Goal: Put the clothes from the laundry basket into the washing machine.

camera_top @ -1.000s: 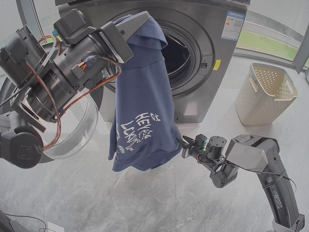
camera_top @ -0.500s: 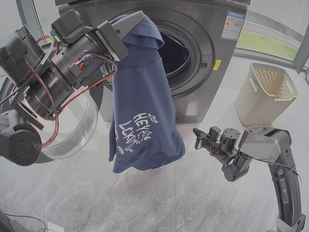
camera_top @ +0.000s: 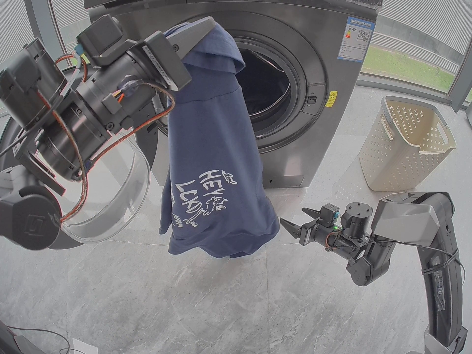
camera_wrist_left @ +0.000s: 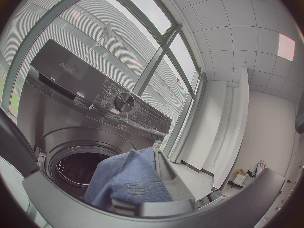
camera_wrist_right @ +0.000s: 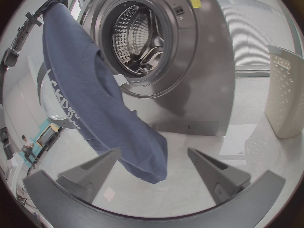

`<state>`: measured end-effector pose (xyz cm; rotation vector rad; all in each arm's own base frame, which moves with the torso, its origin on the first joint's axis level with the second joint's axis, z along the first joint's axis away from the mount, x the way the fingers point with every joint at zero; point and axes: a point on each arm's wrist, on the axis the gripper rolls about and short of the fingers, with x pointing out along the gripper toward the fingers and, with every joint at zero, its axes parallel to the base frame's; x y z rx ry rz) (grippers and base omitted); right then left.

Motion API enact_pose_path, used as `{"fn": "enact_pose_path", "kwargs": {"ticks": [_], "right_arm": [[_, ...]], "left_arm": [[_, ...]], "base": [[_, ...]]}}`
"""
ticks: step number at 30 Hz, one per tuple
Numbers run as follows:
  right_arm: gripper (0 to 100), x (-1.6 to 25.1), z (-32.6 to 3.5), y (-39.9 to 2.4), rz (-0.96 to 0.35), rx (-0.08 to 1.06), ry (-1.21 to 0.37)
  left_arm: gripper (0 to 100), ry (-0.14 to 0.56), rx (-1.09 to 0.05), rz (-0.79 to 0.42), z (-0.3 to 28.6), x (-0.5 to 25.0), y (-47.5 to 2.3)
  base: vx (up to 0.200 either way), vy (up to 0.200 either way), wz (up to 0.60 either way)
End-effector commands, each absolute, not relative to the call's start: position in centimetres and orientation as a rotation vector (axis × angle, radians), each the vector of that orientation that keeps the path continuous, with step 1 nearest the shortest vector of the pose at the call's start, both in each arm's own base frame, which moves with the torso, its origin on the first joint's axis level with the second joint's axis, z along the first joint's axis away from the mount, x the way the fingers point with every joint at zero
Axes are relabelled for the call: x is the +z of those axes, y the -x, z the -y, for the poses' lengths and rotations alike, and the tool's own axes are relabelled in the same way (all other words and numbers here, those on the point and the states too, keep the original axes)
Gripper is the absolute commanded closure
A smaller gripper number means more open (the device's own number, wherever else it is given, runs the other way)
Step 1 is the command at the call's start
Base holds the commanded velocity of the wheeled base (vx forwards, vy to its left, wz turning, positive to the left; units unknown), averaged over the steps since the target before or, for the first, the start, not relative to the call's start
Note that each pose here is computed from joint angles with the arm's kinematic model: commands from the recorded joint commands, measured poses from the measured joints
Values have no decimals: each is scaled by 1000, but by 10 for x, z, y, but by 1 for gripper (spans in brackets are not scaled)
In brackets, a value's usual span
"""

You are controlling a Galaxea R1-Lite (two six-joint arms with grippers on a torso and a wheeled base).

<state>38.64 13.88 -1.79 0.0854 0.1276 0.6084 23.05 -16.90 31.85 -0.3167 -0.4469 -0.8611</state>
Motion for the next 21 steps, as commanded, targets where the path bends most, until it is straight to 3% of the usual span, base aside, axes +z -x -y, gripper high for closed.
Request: {"fn": "enact_pose_path", "kwargs": {"ticks": [1,9,16,21], "right_arm": [[0,-16,-141,-384,-130,651,-86],[0,-15,-162,-386,-91,720,-65],[0,-43,-180,-412,-44,726,-73],[0,-45,-193,-411,-46,761,-74]], "left_arm": [[100,317,-860,445,169,318,-230],[100,316,-862,445,169,317,-230],[100,318,-862,441,170,316,-230],[100,316,-862,440,170,315,-231]], "base": [[0,0,0],[0,0,0],[0,0,0],[0,0,0]]}}
